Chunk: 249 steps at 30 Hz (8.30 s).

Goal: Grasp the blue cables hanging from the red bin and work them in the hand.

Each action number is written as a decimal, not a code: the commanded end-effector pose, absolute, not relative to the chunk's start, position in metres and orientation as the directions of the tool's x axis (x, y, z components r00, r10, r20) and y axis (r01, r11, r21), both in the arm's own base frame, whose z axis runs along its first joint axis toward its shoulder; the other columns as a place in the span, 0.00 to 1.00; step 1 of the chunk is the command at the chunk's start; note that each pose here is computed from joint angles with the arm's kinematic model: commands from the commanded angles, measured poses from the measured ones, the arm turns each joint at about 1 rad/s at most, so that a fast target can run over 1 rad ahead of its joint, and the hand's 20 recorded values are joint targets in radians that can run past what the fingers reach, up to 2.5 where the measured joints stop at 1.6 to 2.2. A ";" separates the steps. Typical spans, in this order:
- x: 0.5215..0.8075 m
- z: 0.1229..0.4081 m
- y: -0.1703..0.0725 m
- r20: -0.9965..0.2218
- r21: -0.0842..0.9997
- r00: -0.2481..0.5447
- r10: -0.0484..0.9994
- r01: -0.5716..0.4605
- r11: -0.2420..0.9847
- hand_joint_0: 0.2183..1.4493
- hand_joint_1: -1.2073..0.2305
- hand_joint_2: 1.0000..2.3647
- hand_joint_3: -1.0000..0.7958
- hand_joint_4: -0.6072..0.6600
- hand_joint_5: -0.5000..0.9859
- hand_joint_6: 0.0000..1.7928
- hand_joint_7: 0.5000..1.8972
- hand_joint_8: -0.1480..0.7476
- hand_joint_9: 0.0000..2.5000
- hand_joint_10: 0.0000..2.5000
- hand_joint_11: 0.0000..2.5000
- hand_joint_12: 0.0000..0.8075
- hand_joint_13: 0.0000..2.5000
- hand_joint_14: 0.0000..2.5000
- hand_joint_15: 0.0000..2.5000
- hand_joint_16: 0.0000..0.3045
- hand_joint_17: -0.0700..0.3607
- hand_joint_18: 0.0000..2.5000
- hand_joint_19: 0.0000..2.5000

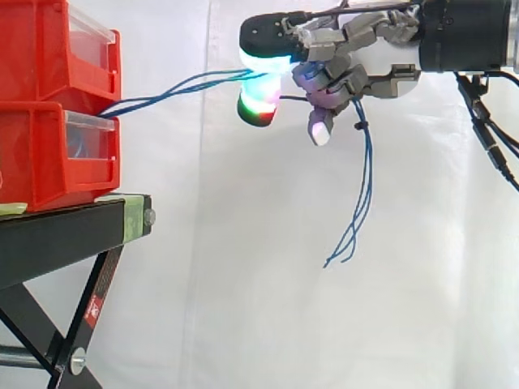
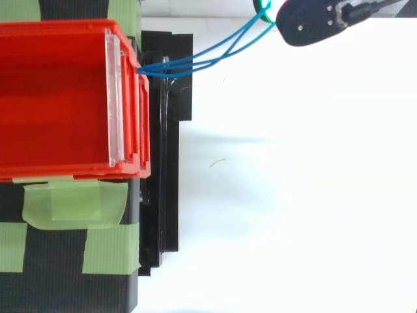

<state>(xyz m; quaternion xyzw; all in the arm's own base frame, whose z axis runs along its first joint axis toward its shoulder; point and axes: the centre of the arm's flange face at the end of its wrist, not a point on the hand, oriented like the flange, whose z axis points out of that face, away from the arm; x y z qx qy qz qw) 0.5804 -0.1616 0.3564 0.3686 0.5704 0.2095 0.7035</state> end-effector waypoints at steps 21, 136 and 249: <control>0.586 0.362 -0.159 -0.710 0.692 0.254 0.657 0.078 0.717 0.47 0.41 0.00 0.00 0.61 0.75 0.03 0.64 0.56 0.37 1.00 1.00 0.58 0.44 1.00 0.66 0.16 0.42 0.49 0.22; 0.604 0.339 -0.142 -0.706 0.695 0.265 0.657 0.082 0.714 0.49 0.34 0.00 0.08 0.69 0.57 0.15 0.58 0.61 0.28 1.00 1.00 0.61 0.40 1.00 0.66 0.17 0.43 0.47 0.23; 0.601 0.334 -0.148 -0.765 0.635 0.264 0.588 0.153 0.758 0.45 0.42 0.00 0.04 0.65 0.68 0.18 0.60 0.61 0.37 1.00 1.00 0.61 0.45 1.00 0.64 0.18 0.45 0.52 0.19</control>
